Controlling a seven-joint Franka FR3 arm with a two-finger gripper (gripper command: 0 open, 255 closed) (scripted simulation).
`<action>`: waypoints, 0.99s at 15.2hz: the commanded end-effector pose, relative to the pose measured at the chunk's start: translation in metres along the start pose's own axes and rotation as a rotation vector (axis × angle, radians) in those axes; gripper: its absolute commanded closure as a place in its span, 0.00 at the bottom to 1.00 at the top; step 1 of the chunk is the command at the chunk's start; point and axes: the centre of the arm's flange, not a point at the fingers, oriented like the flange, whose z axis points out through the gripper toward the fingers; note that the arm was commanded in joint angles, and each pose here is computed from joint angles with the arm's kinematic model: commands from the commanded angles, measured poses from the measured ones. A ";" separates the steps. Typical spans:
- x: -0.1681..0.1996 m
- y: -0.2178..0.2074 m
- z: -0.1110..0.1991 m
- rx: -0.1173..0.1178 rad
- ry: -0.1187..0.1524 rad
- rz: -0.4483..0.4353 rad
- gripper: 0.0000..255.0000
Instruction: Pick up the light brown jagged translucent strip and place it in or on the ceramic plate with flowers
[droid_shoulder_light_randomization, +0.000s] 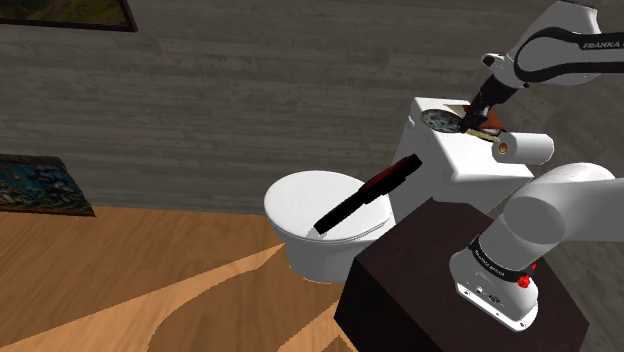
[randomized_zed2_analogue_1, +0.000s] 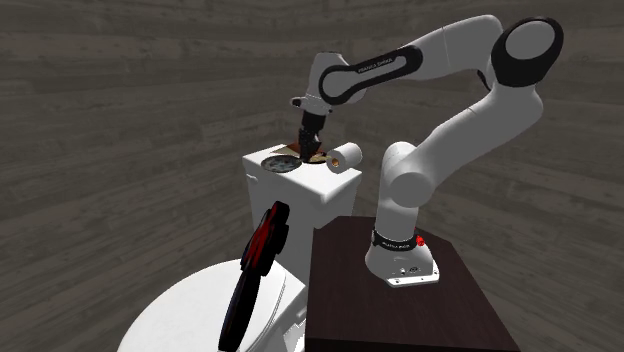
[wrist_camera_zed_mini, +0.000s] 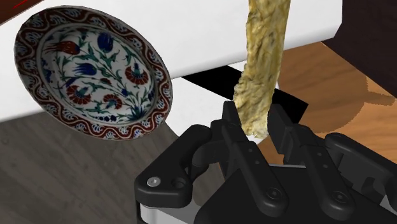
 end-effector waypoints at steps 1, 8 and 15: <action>0.006 0.012 -0.001 0.000 0.000 0.000 1.00; 0.045 0.094 0.011 0.000 0.000 0.000 1.00; 0.073 0.156 0.031 0.000 0.000 0.000 1.00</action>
